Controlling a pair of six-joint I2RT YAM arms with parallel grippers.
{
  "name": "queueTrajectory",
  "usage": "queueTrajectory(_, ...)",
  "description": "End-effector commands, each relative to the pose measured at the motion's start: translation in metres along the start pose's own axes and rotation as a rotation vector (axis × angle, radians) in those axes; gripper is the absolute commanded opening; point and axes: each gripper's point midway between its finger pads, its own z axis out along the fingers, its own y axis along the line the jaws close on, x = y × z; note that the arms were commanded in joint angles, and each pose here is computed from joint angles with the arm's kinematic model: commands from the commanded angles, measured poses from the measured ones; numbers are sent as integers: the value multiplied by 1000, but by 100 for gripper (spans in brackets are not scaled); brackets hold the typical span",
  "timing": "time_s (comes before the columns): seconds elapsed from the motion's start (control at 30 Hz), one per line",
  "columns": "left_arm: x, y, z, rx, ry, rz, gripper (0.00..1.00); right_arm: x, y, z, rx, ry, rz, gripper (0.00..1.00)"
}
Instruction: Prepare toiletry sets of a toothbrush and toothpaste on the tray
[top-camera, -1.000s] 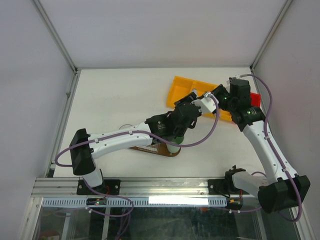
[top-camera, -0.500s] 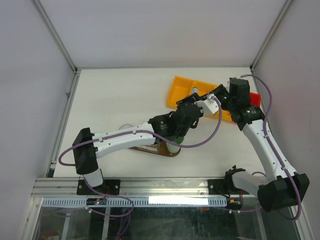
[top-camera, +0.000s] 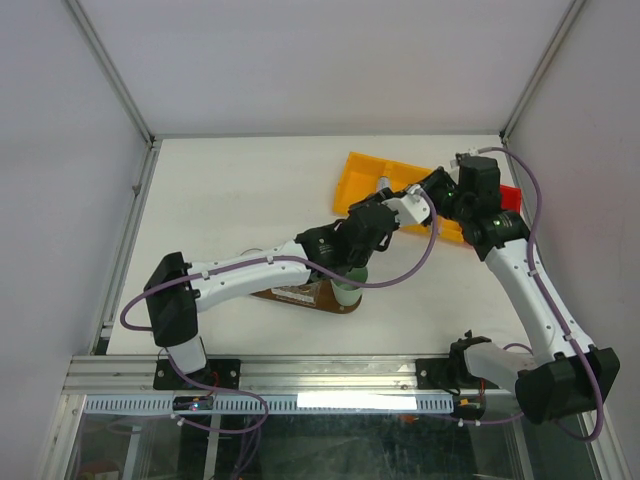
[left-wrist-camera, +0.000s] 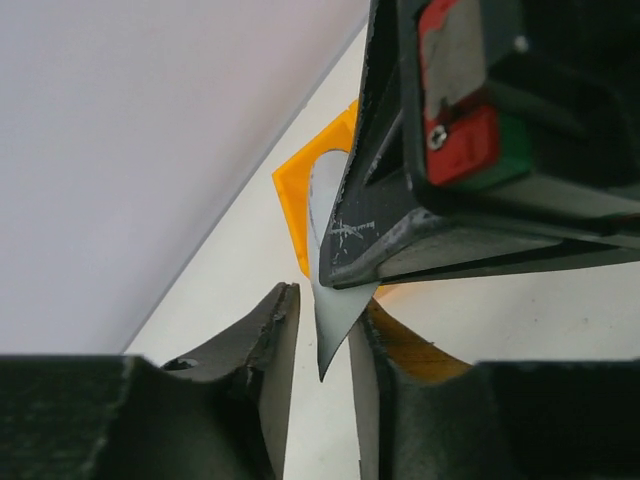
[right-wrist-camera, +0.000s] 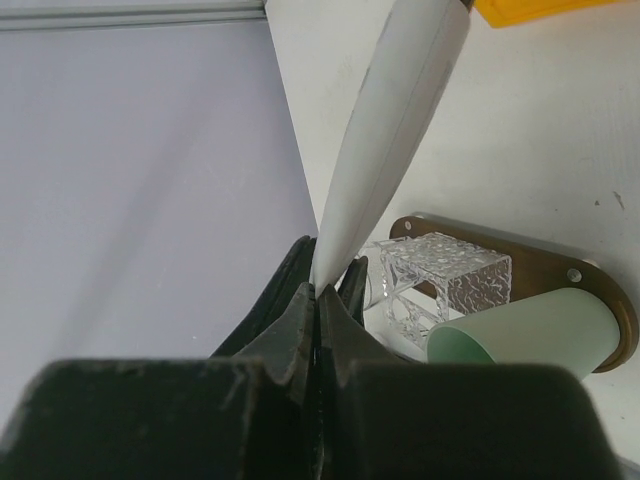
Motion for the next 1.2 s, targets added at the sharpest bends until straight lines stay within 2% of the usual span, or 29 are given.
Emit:
queueTrajectory(0.0,-20,16,-3,-38,-70,-39,24,-1,46,-18,-145,-14,-65,0)
queueTrajectory(0.13,-29,21,-4,-40,-101,-52,0,0,44,-15,-150,-7,-79,0)
queueTrajectory(0.23,-33,22,-6,-35,-116,-55,0,-1,42,-13,-146,-9,-105,1)
queueTrajectory(0.33,-29,25,-6,-61,-107,-62,0,-5,40,-10,-137,-22,-142,12)
queueTrajectory(0.5,-28,42,-16,-134,-136,-160,0,-11,44,-9,-158,-55,-191,38)
queueTrajectory(0.67,-25,61,-29,-151,-138,-261,0,-21,63,-23,-181,-119,-329,70)
queueTrajectory(0.77,-23,73,-39,-159,-120,-331,0,-29,83,-41,-194,-182,-433,84)
queueTrajectory(0.9,-25,93,-55,-173,-100,-505,0,-42,106,-73,-181,-295,-557,92)
queueTrajectory(1.03,-22,104,-71,-171,-39,-617,0,-48,112,-96,-181,-394,-703,99)
queueTrajectory(1.17,-15,110,-88,-169,36,-725,0,-46,97,-90,-174,-395,-842,99)
